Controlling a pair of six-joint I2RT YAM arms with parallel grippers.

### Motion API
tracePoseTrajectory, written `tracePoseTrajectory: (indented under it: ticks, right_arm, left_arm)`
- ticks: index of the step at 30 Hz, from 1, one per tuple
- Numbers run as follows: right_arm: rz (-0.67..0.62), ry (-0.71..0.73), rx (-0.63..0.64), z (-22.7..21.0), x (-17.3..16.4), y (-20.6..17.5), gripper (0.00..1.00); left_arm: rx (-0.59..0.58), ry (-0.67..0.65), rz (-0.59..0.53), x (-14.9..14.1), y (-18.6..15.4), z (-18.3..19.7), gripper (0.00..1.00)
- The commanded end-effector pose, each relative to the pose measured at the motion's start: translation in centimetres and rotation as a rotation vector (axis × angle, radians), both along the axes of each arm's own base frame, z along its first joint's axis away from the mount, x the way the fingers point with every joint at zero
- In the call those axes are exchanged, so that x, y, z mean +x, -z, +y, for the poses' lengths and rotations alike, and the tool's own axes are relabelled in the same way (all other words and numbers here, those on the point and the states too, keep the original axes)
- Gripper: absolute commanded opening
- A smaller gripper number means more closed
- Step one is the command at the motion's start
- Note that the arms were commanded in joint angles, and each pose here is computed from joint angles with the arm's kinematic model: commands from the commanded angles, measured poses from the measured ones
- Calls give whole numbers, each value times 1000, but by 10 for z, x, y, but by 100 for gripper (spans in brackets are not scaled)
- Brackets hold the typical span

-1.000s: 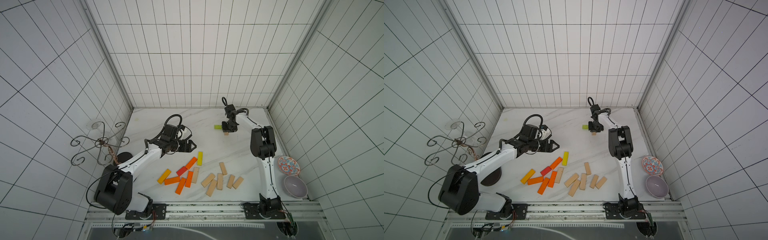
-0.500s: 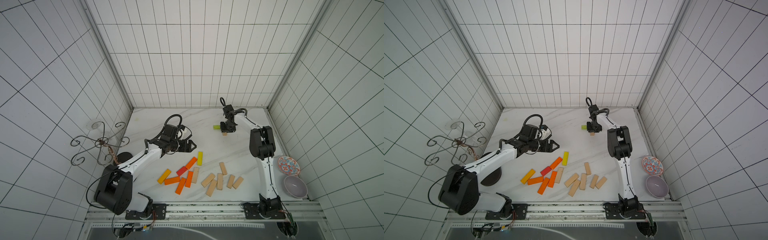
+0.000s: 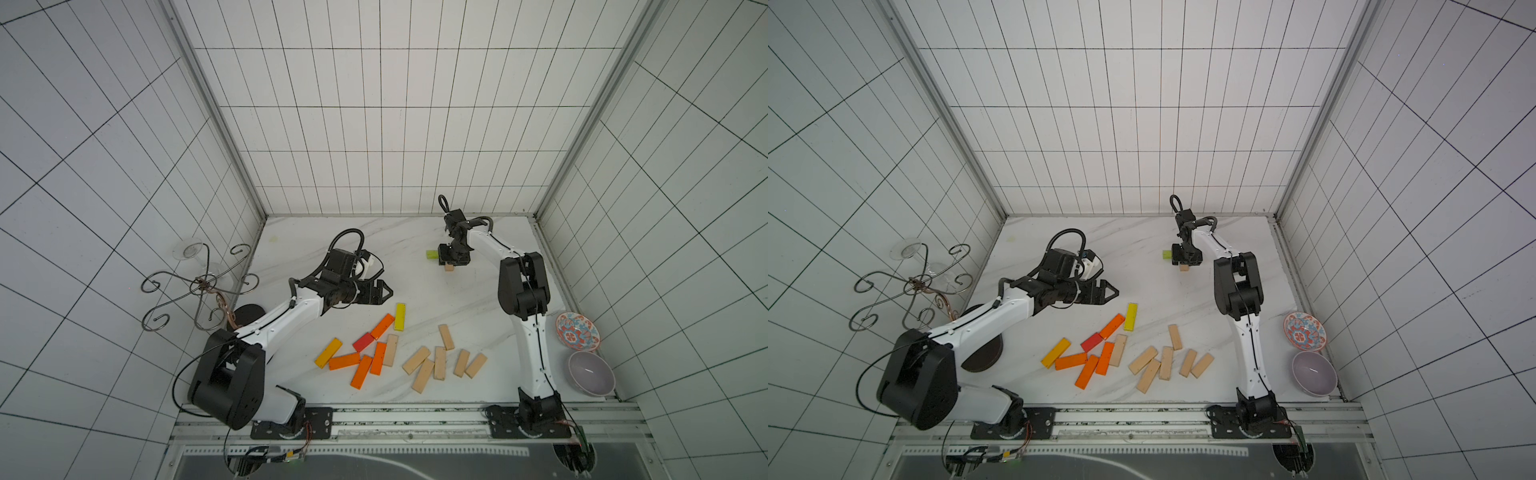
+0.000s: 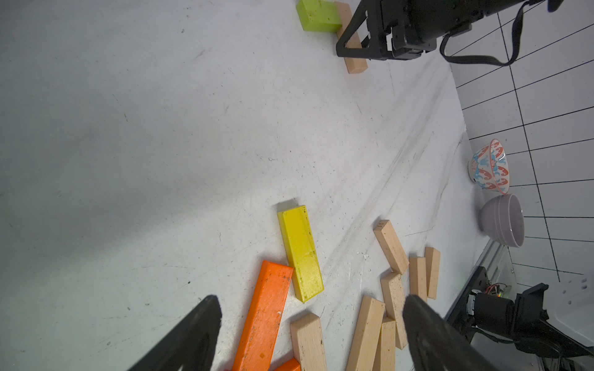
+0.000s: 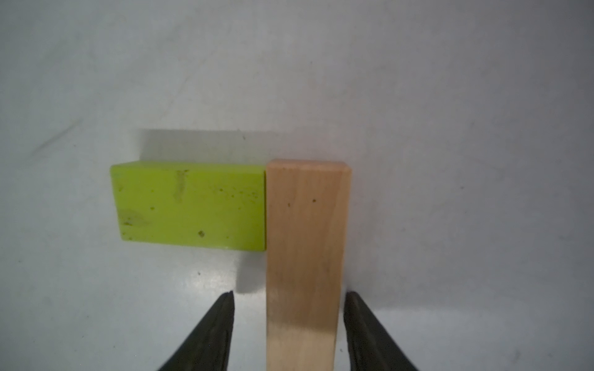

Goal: Assemble a giraffe with building blocks
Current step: Assemble the building block at the center of the board, then pick up the building block from the center of the board.

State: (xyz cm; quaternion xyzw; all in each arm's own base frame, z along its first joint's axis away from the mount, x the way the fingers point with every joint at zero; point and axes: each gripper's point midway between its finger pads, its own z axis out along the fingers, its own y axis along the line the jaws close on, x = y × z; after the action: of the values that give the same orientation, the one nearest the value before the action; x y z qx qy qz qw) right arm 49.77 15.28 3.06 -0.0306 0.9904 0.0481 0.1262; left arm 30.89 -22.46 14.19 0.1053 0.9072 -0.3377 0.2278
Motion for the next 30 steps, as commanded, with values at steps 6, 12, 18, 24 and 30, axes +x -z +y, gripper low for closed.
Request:
tracePoseTrajectory:
  ticks: [6, 12, 18, 24, 30]
  right_arm:
    - [-85, 13, -14, 4, -3, -78, 65]
    - [-162, 42, -32, 16, -41, -122, 65]
    - [-177, 68, -27, 44, -108, -126, 61]
    - [-118, 48, 58, 79, -178, -102, 56]
    - [-59, 8, 86, 117, -237, -74, 56]
  left_arm:
    - [-13, -18, -66, 1, -28, 5, 88]
    - [7, -38, -90, -11, -44, 16, 88]
    - [14, -68, -93, -29, -47, 28, 88]
    - [41, -85, -70, -48, -38, 39, 88]
    - [49, -104, -52, -63, -33, 47, 88]
